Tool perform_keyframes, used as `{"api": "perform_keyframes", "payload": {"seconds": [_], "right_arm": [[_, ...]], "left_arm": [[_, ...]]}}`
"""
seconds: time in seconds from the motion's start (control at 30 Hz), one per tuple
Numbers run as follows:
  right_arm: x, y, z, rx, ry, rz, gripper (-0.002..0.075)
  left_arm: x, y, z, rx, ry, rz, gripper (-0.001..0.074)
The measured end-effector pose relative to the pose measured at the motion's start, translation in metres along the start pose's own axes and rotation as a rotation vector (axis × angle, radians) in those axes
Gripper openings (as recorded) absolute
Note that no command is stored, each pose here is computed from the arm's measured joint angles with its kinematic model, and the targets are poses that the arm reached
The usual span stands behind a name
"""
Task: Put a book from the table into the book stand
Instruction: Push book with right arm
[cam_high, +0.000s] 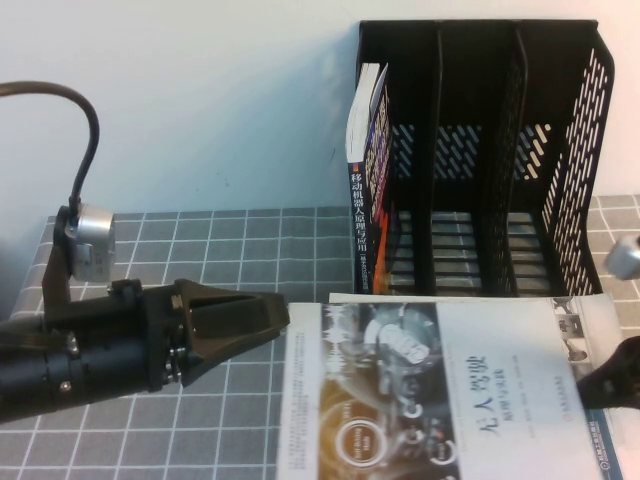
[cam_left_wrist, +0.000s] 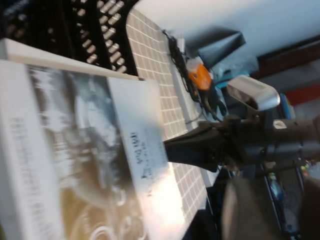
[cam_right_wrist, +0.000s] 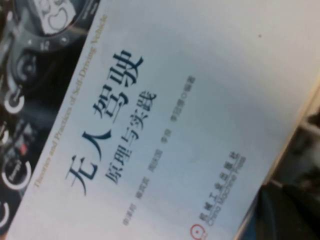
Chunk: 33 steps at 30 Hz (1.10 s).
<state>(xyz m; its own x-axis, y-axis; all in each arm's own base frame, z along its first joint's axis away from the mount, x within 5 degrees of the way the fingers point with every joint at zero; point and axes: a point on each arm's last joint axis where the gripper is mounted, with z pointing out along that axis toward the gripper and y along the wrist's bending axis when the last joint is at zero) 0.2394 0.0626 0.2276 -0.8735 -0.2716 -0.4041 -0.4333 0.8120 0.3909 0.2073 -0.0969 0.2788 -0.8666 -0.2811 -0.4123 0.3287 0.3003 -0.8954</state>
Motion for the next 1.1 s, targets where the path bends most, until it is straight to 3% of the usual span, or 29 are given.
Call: {"api": "perform_keyframes", "payload": {"seconds": [0.13, 0.2, 0.27, 0.43, 0.8, 1.1], "right_arm": [[-0.002, 0.016, 0.008, -0.015, 0.011, -0.034, -0.0002], [-0.003, 0.019, 0.010, -0.014, 0.008, -0.039, -0.0002], [-0.003, 0.020, 0.011, -0.013, 0.007, -0.037, -0.0002], [-0.003, 0.020, 0.011, -0.008, 0.008, -0.040, -0.0002], [-0.003, 0.020, 0.011, -0.005, 0.011, -0.045, -0.0002], [-0.003, 0.020, 0.011, -0.004, 0.011, -0.046, -0.0002]], "left_arm": [[0.001, -0.002, 0.000, 0.022, 0.015, 0.002, 0.0489], [0.001, -0.002, 0.000, 0.022, 0.015, 0.002, 0.0596], [0.001, -0.002, 0.000, 0.022, 0.015, -0.002, 0.0652], [-0.002, 0.000, -0.002, 0.000, -0.005, -0.053, 0.0688], [-0.013, 0.020, -0.036, -0.120, 0.015, -0.097, 0.0692], [-0.015, 0.059, -0.026, -0.155, 0.100, -0.225, 0.0692]]}}
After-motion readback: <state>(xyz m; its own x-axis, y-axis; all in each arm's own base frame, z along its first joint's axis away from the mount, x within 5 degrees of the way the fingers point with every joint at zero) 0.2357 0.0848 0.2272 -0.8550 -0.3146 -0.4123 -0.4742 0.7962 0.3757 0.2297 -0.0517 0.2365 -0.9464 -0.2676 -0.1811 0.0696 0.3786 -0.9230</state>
